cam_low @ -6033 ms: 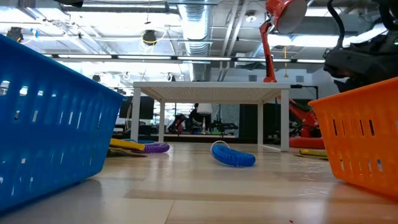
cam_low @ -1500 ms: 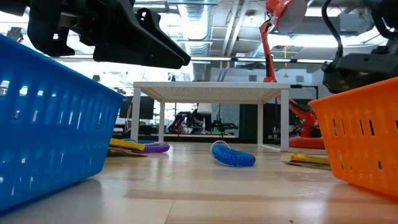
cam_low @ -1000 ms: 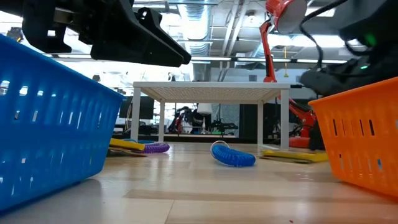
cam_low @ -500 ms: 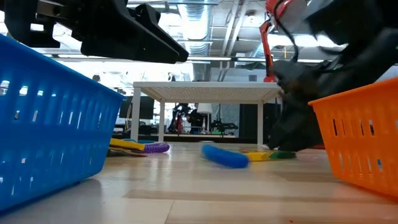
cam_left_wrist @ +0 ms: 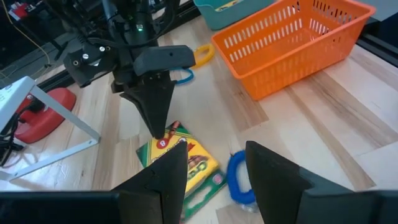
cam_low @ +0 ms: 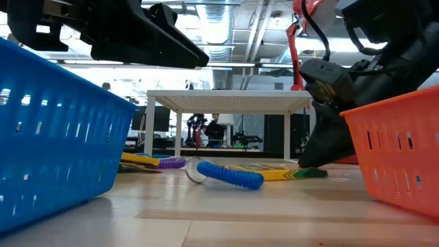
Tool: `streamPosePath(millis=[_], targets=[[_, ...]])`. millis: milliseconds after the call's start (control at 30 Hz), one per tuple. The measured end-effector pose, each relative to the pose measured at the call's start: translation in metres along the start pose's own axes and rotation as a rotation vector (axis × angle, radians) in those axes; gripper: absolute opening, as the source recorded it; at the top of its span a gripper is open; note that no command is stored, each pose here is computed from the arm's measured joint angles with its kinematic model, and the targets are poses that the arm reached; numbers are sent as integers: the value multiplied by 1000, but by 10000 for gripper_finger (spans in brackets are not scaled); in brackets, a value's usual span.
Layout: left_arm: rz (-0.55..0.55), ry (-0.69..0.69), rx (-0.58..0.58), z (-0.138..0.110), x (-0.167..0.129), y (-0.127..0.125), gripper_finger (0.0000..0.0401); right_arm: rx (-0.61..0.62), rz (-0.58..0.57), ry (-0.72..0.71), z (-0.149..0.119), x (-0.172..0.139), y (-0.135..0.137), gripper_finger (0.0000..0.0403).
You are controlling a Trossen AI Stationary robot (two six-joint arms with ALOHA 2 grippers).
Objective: Pick & Place Office Desk Supplies
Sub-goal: Put the yellow crayon box into the green bin
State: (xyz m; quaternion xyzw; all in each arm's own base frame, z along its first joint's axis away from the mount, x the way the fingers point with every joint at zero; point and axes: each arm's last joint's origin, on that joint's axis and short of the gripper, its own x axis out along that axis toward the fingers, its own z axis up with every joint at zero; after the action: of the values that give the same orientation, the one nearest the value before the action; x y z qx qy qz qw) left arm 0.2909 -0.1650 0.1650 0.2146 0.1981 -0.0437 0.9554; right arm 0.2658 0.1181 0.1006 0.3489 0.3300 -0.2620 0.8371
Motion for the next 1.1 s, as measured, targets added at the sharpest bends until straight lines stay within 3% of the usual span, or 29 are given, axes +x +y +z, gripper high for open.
streamPosePath(millis=[333,533,1000,1100], targets=[[1,1,1,0,0,-1,154,-56,68,-30,-2,-1,7,1],[0,2,2,0,-1,-1,154,-105,107,-87,-3,-10,26,0],[42,35,-10,-4,0,1,154,-175,137,-275,9,-65,48,0],[66,40,-67,-5,2,6,154,-185,139,-295,6,-70,49,0]])
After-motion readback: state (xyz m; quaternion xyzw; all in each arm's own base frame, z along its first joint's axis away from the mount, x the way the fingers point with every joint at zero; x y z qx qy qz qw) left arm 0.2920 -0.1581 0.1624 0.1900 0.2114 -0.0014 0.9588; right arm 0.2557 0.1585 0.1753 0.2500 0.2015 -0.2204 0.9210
